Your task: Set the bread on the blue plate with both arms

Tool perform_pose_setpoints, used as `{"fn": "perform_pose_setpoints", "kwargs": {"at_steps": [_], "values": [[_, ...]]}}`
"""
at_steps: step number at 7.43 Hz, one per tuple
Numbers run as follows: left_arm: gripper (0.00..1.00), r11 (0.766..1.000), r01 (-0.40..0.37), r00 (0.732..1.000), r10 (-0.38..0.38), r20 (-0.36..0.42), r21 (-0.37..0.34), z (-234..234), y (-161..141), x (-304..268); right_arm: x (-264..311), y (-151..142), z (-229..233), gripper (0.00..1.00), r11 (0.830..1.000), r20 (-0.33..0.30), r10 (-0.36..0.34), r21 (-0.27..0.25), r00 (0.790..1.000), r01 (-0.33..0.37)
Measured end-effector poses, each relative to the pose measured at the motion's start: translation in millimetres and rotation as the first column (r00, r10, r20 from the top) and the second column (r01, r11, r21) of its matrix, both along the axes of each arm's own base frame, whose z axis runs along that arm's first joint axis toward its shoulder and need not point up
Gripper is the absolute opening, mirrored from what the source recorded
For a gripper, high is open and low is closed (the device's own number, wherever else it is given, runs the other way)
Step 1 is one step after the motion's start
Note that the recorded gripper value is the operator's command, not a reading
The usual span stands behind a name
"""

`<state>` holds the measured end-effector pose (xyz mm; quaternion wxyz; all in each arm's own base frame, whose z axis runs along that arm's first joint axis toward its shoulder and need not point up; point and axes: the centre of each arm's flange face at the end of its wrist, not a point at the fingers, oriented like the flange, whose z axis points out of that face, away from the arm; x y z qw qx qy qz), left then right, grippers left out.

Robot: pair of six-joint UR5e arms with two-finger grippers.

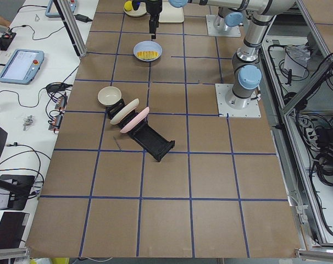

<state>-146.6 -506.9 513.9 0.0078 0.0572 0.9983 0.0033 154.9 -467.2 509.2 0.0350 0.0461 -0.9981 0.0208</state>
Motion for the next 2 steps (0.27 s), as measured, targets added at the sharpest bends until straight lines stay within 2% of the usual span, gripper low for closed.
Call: {"fn": "perform_pose_setpoints", "kwargs": {"at_steps": [2], "values": [[1.0, 1.0, -0.003, 1.0, 0.003, -0.002, -0.003, 1.5, 0.3, 1.4, -1.2, 0.0, 0.0, 1.0, 1.0, -0.006, -0.007, -0.001, 1.0, 0.007]]}}
